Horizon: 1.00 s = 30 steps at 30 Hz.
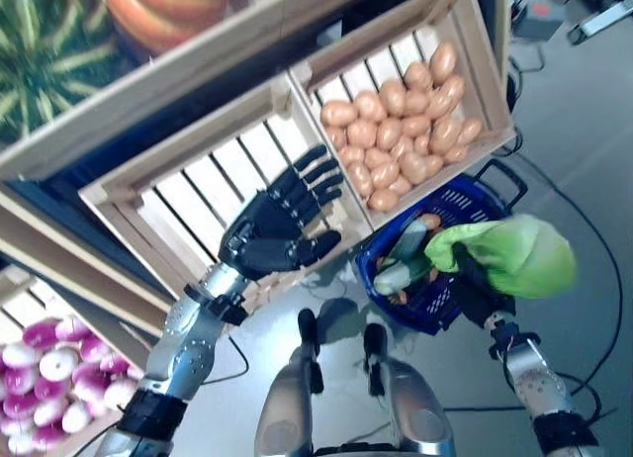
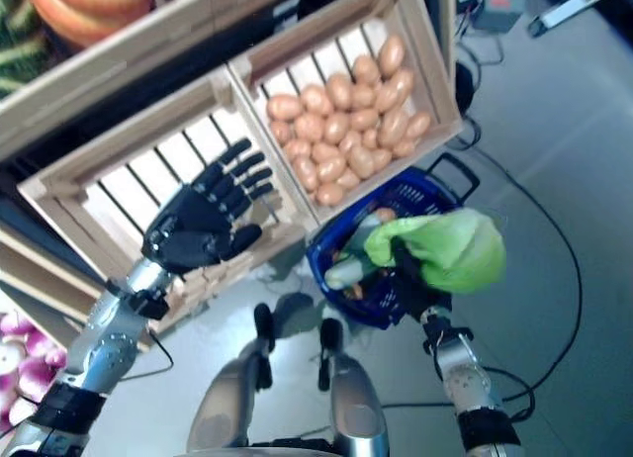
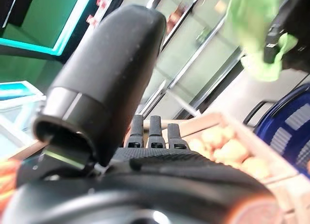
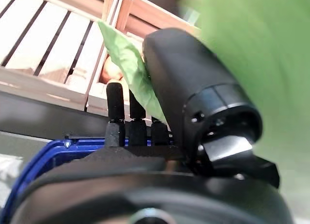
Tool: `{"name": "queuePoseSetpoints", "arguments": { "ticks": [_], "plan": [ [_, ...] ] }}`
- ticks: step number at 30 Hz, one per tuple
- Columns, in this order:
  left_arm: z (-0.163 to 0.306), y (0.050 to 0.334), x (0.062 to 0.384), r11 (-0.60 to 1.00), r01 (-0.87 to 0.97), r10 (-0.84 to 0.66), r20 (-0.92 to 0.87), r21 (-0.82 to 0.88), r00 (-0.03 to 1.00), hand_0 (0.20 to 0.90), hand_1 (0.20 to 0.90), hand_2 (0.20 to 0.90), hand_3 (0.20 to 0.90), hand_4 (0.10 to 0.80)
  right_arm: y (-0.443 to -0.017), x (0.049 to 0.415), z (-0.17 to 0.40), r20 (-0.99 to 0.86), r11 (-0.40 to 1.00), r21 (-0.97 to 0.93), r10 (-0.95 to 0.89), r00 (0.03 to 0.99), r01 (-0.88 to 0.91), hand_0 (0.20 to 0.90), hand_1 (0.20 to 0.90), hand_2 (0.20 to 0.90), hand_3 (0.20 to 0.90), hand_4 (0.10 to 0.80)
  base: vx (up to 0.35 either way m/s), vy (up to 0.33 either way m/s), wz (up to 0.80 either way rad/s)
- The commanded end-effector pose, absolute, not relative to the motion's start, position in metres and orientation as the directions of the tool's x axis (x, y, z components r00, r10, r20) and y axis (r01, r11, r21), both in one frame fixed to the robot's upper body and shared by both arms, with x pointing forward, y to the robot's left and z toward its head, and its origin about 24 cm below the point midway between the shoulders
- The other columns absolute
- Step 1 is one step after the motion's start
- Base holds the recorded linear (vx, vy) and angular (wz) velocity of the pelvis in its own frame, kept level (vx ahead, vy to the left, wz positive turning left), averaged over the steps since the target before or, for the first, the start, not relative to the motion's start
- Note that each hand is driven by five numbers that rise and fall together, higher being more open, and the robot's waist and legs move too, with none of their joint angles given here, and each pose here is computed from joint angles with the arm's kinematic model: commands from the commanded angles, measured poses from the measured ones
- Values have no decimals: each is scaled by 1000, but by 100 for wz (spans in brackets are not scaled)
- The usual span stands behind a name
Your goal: Put vegetables into the basket
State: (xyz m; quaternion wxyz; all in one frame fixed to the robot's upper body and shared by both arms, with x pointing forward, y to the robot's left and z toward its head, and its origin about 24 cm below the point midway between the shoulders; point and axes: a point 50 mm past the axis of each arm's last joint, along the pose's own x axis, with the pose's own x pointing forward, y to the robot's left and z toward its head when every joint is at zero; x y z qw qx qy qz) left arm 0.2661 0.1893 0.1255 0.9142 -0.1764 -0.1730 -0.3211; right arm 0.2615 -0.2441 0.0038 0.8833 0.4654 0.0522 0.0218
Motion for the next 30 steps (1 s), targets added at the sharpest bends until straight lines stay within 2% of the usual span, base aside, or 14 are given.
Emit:
{"name": "queuePoseSetpoints", "arguments": {
  "ticks": [1,11,24,30],
  "plan": [
    [165,185,258,722,689,-506,624,-73,596,900,900,900,900,800,-270,266,28,82,531,847,-75,994,-30,300,300,300,300,400,-98,-42,5],
    [182,169,265,707,706,-523,658,-19,542,900,900,900,900,800,-276,294,39,87,513,858,-126,988,-10,300,300,300,300,400,-66,-30,12],
    [192,155,269,679,734,-549,654,-13,520,900,900,900,900,800,-272,318,36,-71,573,811,-107,992,119,300,300,300,300,400,12,-20,8],
    [195,149,270,658,753,-576,637,-12,513,900,900,900,900,800,-283,328,41,-159,625,750,-150,976,218,300,300,300,300,400,79,-16,8]
  ]
}}
